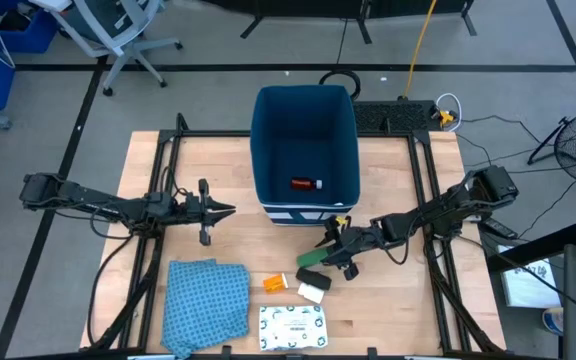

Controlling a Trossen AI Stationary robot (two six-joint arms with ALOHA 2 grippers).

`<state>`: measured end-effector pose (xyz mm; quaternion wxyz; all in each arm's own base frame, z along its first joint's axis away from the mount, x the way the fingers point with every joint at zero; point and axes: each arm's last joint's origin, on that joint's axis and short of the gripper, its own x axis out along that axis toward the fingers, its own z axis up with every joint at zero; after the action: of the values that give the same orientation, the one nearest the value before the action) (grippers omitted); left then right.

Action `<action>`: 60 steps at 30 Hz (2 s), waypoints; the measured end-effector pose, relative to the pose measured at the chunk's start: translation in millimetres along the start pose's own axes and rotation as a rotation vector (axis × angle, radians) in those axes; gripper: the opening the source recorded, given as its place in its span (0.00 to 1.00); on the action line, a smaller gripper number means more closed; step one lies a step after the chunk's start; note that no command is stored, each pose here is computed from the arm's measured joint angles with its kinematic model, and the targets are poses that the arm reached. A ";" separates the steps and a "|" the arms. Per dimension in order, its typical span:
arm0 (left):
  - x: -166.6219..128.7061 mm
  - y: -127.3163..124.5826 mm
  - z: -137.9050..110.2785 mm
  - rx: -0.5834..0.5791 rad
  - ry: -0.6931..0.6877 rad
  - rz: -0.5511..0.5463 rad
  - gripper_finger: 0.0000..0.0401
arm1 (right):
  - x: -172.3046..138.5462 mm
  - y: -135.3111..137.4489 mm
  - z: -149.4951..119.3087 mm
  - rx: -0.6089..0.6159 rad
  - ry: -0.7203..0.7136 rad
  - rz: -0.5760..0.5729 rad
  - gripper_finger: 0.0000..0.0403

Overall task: Pick & place medical supplies in basket/bin
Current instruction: Put the green bandage into the basket

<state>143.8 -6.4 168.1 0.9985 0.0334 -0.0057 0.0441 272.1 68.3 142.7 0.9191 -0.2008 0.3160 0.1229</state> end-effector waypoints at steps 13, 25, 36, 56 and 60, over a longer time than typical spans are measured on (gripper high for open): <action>0.0 -0.2 -0.5 -0.018 0.005 -0.008 0.12 | 1.3 9.0 -22.4 -0.010 -0.026 -0.007 0.49; 0.0 -0.4 -1.8 -0.009 0.018 -0.009 0.12 | 27.9 16.9 -37.7 -0.099 -0.072 -0.006 0.45; 0.0 -0.4 -2.2 -0.011 0.022 -0.009 0.12 | 5.9 8.3 -15.8 -0.062 -0.177 -0.029 0.33; -0.1 -0.4 -2.7 -0.021 0.028 -0.009 0.12 | -121.9 5.8 6.2 -0.044 -0.549 0.232 0.21; -0.1 -0.4 -2.7 -0.022 0.028 -0.009 0.12 | -127.4 12.7 -18.1 -0.014 -0.676 0.233 0.21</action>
<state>143.8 -6.6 165.3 0.9989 0.0219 0.0079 0.0401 160.0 58.9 206.2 0.9501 -0.1179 0.0141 0.2885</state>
